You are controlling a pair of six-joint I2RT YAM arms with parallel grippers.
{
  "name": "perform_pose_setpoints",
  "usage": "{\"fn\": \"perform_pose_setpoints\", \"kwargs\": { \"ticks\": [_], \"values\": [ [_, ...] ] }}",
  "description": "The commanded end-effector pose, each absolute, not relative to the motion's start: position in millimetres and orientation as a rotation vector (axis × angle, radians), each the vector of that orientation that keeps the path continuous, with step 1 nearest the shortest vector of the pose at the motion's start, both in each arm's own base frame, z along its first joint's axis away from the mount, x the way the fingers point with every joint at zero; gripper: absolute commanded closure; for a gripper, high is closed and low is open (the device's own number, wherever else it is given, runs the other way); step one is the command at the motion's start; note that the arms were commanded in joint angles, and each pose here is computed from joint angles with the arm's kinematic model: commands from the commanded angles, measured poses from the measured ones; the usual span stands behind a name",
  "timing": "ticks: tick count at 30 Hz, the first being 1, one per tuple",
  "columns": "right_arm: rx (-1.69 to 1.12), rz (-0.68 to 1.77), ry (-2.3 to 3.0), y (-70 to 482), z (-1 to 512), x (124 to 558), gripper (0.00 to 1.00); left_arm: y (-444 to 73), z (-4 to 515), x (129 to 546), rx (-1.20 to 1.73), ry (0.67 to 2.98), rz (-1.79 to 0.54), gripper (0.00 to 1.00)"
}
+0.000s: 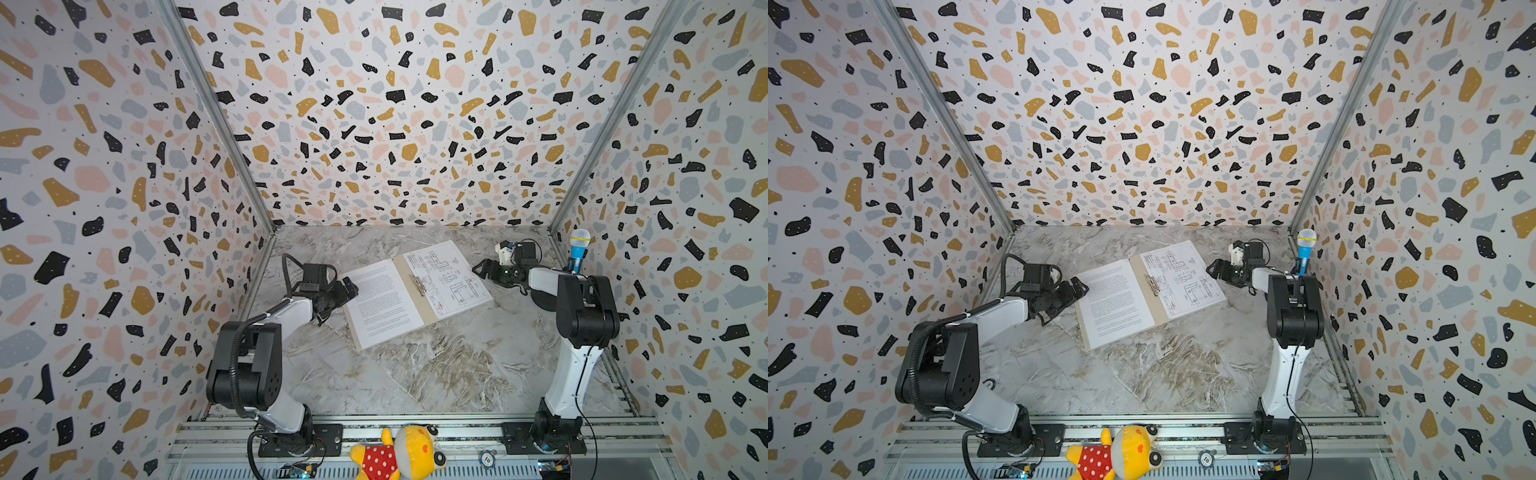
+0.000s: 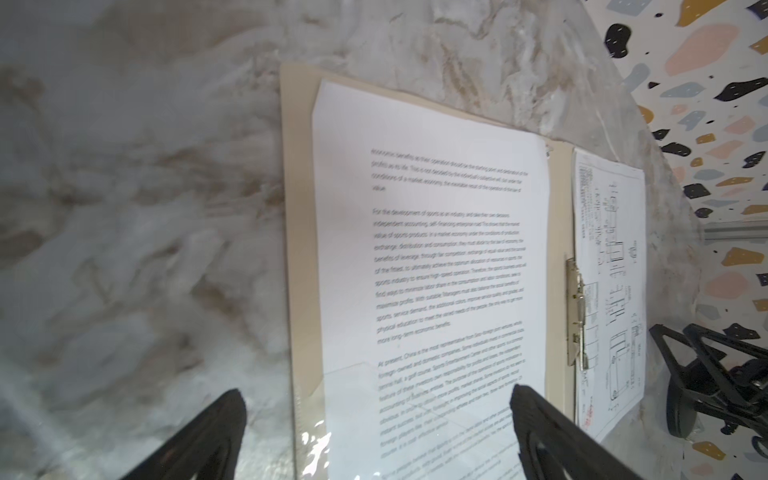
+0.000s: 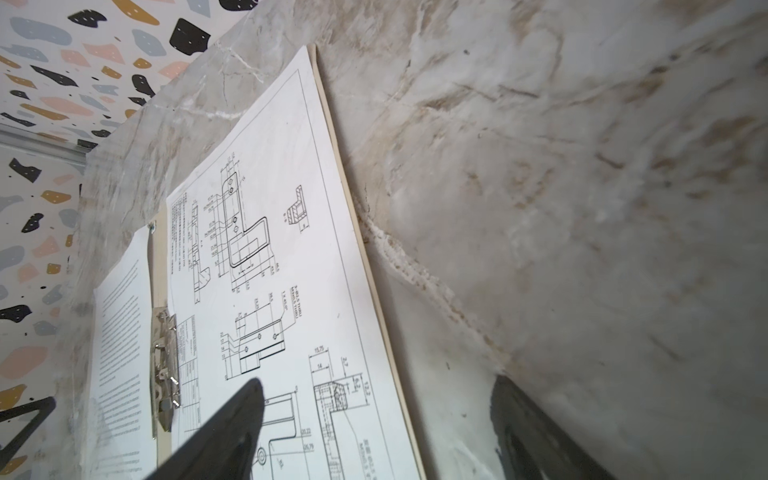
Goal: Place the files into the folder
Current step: 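Release the metal clip and draw both grippers back from the folder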
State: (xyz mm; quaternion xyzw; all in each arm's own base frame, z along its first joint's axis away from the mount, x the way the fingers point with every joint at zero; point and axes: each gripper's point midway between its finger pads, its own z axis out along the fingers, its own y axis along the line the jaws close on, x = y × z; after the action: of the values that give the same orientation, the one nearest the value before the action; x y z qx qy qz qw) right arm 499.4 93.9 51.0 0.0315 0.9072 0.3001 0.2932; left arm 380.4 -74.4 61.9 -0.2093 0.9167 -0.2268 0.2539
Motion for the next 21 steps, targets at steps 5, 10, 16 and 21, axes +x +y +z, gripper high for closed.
{"fn": "perform_pose_setpoints", "kwargs": {
  "ticks": [5, 10, 16, 21],
  "values": [
    [0.057, 0.878, 2.472, 106.4, 38.5, 471.7, 0.17, -74.5, 49.4, 361.4, -0.580, 2.507, -0.635, 0.00],
    [0.066, 0.928, 2.485, 112.3, 37.9, 460.2, 0.20, -91.9, 34.8, 351.8, -0.581, 2.534, -0.782, 0.00],
    [0.062, 0.963, 2.499, 120.3, 38.2, 448.1, 0.21, -106.2, 31.1, 345.8, -0.516, 2.569, -0.889, 0.00],
    [0.064, 0.979, 2.511, 124.5, 38.2, 437.5, 0.22, -112.5, 25.3, 338.0, -0.500, 2.599, -0.941, 0.00]
  ]
}}
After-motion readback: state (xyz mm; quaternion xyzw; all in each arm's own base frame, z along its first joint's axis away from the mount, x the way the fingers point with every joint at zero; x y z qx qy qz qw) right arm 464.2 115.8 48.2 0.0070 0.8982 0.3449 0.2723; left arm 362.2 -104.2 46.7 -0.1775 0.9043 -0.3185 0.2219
